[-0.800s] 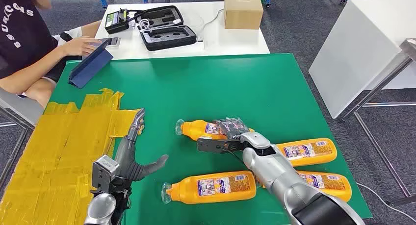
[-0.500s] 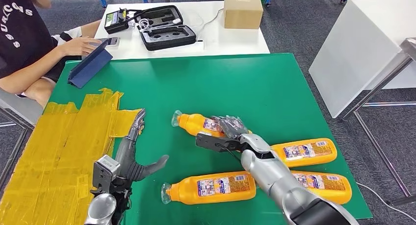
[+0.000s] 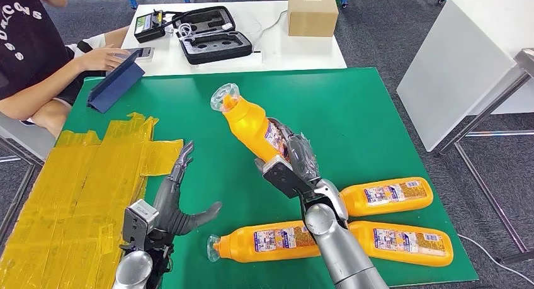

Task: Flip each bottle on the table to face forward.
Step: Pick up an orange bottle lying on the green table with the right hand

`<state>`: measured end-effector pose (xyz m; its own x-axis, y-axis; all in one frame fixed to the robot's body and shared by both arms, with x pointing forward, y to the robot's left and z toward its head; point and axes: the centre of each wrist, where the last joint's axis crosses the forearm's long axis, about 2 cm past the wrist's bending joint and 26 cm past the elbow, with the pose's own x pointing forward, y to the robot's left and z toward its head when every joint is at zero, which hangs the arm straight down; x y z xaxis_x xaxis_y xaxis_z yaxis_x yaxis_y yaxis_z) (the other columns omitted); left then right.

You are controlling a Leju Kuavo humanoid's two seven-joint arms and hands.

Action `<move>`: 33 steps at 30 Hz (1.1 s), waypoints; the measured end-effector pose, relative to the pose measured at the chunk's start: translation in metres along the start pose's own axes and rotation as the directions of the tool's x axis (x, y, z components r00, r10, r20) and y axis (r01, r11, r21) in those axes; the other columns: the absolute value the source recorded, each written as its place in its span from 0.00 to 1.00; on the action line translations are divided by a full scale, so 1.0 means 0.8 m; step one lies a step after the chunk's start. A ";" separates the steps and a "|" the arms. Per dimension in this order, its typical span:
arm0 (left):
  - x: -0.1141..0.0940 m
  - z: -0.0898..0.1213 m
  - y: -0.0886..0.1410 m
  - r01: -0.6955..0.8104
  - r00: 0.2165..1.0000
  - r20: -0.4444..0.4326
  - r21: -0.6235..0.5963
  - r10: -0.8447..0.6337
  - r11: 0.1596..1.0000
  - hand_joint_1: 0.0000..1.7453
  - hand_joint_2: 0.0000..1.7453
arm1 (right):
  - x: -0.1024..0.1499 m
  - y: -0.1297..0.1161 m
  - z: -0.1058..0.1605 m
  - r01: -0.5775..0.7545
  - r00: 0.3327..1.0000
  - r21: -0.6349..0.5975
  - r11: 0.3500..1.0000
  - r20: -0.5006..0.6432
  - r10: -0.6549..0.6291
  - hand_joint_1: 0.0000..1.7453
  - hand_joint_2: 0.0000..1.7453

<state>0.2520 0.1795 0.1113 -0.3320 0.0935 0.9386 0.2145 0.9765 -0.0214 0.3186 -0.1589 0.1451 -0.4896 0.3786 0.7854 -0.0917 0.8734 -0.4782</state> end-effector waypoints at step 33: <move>-0.029 0.004 -0.018 -0.536 0.840 -0.147 -0.066 0.523 0.842 0.00 1.00 | 0.045 0.109 0.038 0.199 0.977 0.276 0.940 0.025 -0.214 1.00 1.00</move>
<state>0.2535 0.1639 0.0890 -0.0320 0.5607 0.8274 0.4188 0.7592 -0.4983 0.2667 -0.0783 0.1193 -0.4798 0.1753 0.8597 -0.4231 0.8122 -0.4017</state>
